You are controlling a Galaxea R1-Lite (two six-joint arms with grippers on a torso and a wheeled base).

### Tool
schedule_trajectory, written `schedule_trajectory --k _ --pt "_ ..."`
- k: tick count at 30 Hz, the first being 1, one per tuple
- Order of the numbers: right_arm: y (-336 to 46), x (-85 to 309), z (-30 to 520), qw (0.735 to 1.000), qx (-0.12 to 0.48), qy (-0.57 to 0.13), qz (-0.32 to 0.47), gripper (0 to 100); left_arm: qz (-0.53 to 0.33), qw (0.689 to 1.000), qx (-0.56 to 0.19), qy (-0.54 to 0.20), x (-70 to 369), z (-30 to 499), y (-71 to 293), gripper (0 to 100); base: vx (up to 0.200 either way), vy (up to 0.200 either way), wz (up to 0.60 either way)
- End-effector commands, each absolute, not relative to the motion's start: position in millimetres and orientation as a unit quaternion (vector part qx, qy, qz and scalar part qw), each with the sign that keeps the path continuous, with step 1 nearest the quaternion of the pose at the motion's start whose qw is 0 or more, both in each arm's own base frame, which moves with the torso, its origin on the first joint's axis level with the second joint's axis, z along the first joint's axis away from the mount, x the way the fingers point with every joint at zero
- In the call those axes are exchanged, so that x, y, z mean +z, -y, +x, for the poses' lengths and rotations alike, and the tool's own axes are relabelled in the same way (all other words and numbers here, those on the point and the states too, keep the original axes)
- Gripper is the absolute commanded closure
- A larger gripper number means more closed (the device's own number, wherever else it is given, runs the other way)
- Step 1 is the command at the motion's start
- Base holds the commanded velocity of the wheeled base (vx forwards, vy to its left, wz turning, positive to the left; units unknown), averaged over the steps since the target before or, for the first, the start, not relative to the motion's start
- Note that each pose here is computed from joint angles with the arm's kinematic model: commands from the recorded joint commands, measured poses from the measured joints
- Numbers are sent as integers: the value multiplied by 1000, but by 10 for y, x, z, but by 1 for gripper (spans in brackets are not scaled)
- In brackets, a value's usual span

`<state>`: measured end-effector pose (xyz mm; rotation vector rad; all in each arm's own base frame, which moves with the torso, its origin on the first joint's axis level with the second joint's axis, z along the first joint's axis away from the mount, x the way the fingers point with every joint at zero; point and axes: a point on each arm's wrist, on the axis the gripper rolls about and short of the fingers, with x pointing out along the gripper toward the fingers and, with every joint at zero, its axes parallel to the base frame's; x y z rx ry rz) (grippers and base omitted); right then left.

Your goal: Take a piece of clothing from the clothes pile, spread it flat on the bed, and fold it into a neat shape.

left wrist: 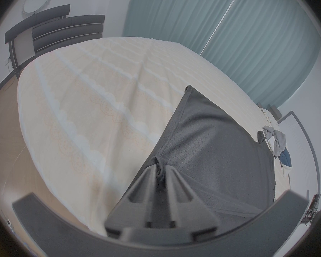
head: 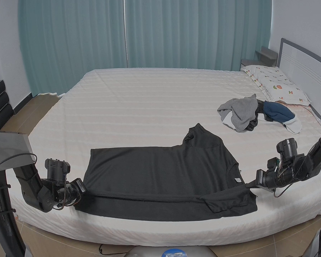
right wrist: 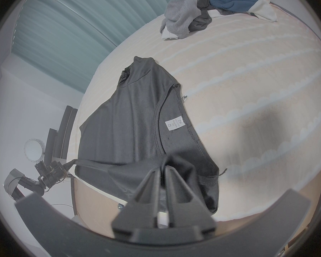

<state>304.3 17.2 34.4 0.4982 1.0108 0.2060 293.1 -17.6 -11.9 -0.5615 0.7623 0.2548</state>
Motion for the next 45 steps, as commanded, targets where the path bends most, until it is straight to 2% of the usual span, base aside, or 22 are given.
schedule_trajectory --k 1,10,17,18,21,22,27,31,41,45 --pt "-176 303 3060 837 103 -481 240 0 -271 879 126 -372 -171 2936 179 0 0 0 0" --pt "-212 510 2952 838 95 -452 290 0 -313 872 140 -350 -97 2981 150 0 0 0 0" --pt "-401 569 2672 807 81 -475 341 0 -358 864 137 -327 68 2972 103 0 0 0 0" --pt "-512 567 2536 782 68 -489 380 0 -382 854 120 -333 116 2932 79 0 0 0 0" --pt "-566 543 2477 773 67 -492 395 0 -404 840 106 -346 108 2892 81 0 0 0 0" --pt "-620 484 2435 768 70 -496 399 0 -425 826 99 -358 82 2858 90 0 0 0 0" --pt "-744 284 2431 778 49 -483 400 0 -458 804 96 -366 66 2850 82 0 0 0 0" --pt "-840 201 2446 785 44 -465 408 0 -461 805 99 -360 67 2864 47 0 0 0 0" --pt "-882 68 2446 773 27 -472 424 0 -461 803 102 -364 26 2868 43 0 0 0 0" --pt "-880 17 2489 782 19 -456 424 0 -461 803 103 -364 24 2864 43 0 0 0 0"
